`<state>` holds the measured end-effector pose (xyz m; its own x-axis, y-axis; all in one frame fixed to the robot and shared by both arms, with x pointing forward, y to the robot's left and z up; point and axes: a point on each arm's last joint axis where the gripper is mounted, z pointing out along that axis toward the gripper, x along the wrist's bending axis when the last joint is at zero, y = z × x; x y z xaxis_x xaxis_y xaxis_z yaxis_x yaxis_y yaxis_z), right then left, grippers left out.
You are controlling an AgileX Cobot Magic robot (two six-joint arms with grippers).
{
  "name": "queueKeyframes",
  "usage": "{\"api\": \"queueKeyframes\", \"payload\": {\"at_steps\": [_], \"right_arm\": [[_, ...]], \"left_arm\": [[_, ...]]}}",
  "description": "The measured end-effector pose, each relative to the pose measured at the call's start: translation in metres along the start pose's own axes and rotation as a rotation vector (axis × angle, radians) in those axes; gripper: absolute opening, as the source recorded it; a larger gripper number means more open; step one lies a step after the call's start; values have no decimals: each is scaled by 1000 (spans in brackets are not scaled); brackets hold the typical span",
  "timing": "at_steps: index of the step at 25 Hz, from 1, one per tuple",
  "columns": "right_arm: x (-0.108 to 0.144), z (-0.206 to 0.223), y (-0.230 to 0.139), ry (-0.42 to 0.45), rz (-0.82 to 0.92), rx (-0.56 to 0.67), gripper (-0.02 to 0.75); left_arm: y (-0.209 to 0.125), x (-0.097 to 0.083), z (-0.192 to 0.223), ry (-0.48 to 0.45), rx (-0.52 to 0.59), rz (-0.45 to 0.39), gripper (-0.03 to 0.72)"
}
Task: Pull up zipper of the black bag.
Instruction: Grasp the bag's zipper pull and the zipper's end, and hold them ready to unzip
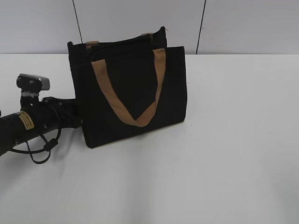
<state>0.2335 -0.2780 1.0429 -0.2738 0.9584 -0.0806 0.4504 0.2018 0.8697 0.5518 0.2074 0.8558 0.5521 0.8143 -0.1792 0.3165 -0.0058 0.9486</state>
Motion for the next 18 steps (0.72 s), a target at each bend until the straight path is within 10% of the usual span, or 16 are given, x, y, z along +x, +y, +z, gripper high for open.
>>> {"api": "queueKeyframes", "payload": {"at_steps": [5, 18], "right_arm": [[2, 0, 1, 19, 10, -7, 323], [5, 0, 3, 59, 33, -28, 323]], "left_arm": [[-1, 0, 0, 0, 12, -6, 27], [58, -17, -37, 57, 5, 90, 19]]}}
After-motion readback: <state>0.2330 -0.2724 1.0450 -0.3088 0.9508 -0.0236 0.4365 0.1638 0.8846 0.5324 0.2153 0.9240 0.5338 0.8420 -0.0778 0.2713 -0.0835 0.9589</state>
